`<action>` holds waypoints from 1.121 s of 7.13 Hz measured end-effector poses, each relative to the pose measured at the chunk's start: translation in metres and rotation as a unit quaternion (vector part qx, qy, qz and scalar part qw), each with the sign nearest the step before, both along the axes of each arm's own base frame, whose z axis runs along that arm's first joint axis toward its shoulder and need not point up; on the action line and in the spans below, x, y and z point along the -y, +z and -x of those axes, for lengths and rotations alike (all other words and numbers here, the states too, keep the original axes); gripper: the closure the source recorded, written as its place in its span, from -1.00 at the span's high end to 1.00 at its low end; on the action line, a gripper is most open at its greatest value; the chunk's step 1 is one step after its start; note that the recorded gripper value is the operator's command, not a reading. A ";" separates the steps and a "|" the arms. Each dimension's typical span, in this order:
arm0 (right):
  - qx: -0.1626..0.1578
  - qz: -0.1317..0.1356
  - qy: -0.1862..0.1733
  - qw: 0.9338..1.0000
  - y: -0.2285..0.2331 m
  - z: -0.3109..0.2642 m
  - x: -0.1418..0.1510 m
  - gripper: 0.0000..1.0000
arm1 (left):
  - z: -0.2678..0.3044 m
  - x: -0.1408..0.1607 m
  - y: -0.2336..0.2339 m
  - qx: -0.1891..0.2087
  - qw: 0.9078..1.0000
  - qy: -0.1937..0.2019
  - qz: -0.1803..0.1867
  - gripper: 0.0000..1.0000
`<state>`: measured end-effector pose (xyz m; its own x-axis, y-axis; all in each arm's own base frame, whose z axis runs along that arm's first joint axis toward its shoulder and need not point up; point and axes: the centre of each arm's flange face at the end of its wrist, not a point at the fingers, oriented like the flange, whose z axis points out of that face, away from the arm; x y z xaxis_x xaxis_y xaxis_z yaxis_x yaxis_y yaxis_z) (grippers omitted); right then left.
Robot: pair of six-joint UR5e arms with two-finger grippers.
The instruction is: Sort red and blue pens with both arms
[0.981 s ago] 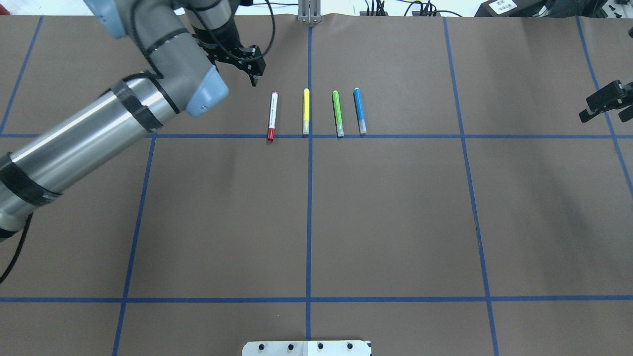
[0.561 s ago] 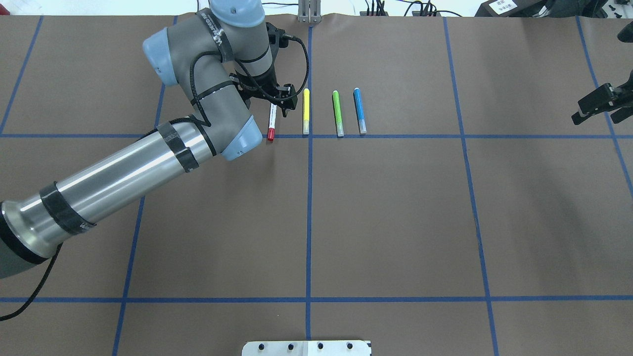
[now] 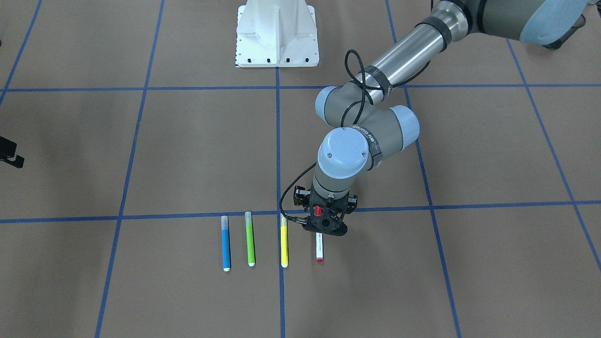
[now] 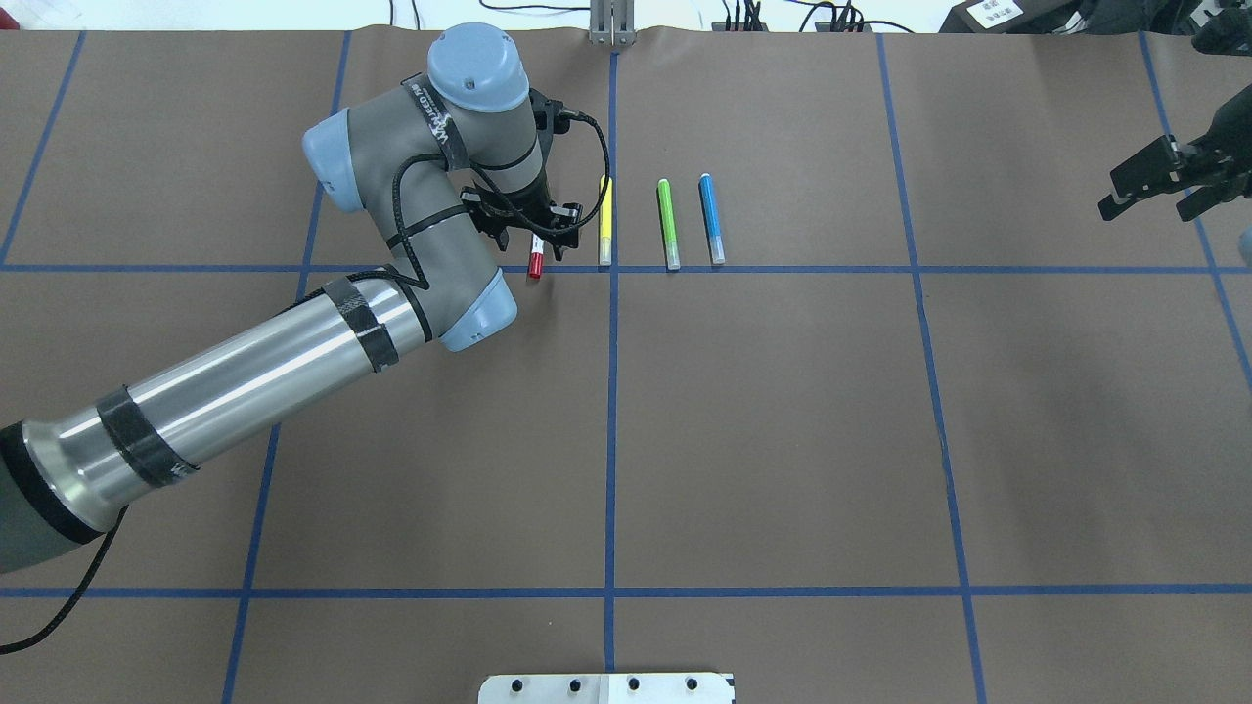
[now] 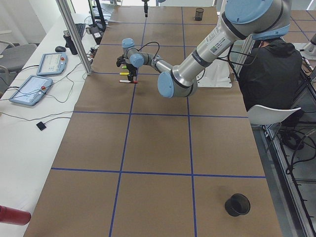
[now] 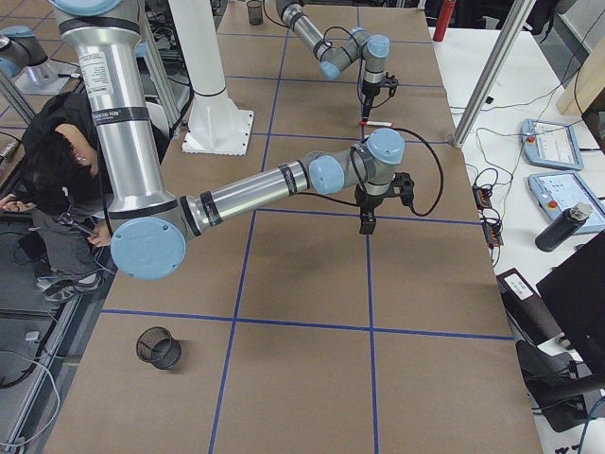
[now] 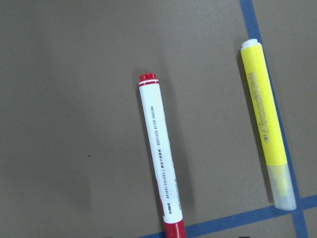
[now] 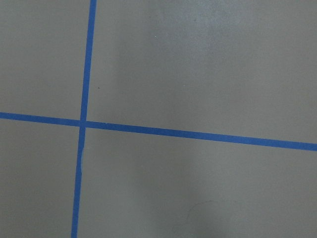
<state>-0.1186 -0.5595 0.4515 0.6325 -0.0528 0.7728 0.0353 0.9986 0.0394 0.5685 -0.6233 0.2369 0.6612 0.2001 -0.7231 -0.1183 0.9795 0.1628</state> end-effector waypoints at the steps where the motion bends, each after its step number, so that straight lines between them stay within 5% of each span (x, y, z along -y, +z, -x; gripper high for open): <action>1: 0.002 0.003 0.003 1.000 -0.009 0.007 0.003 0.99 | -0.001 0.000 0.001 0.001 1.000 -0.002 0.000 0.27; 8: 0.003 0.013 0.005 1.000 -0.012 0.019 0.004 1.00 | -0.011 0.011 0.002 0.005 0.999 -0.034 0.012 -0.01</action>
<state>-0.1378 -0.5630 0.4394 0.6277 -0.0265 0.7780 0.0256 0.9996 0.0134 0.5799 -0.6346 0.2389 0.6794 0.1362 -0.7210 -0.0521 0.9891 0.1377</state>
